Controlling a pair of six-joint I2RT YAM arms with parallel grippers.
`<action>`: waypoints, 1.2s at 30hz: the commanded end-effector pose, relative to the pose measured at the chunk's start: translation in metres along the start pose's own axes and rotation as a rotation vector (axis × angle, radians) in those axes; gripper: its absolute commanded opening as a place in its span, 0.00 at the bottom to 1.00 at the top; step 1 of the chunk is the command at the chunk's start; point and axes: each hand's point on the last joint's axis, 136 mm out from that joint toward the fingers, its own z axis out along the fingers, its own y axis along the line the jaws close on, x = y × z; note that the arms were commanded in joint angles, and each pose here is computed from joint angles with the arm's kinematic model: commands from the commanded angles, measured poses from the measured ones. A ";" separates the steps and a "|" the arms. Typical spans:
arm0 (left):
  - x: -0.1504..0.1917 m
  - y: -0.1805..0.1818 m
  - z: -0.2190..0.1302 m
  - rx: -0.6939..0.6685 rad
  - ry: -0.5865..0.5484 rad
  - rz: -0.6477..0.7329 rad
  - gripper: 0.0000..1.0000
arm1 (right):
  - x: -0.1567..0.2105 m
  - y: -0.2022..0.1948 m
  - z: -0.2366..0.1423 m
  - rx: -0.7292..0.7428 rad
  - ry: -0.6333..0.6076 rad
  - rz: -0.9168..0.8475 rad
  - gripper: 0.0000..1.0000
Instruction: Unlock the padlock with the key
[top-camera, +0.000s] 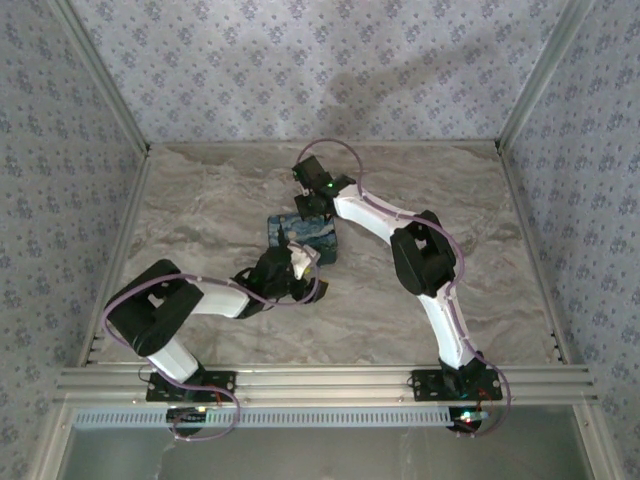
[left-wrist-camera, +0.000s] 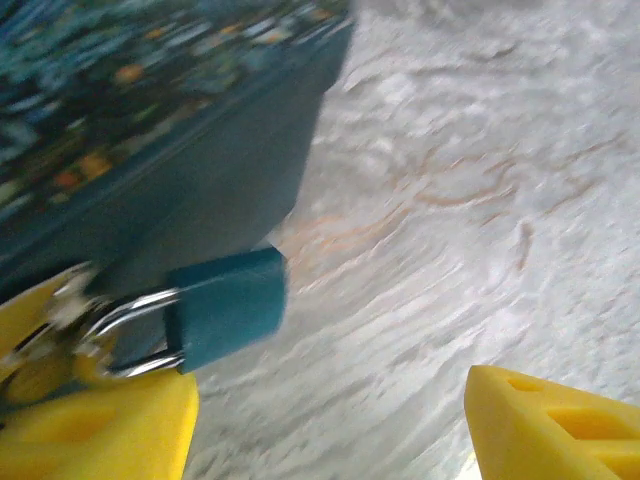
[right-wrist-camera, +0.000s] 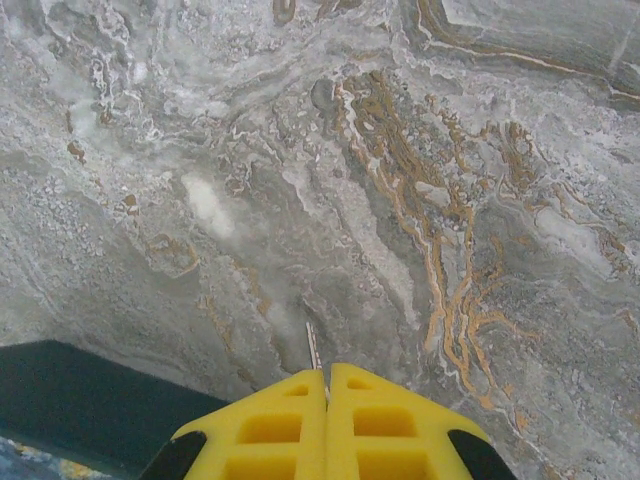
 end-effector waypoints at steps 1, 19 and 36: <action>-0.054 -0.010 0.001 0.063 -0.168 0.006 0.72 | 0.069 0.020 0.016 -0.056 0.213 -0.050 0.00; -0.054 0.037 -0.003 0.018 -0.240 -0.347 0.77 | 0.076 0.013 0.016 -0.072 0.206 -0.026 0.00; -0.045 0.064 -0.026 -0.026 -0.206 -0.488 0.80 | 0.075 0.012 0.016 -0.077 0.184 -0.010 0.00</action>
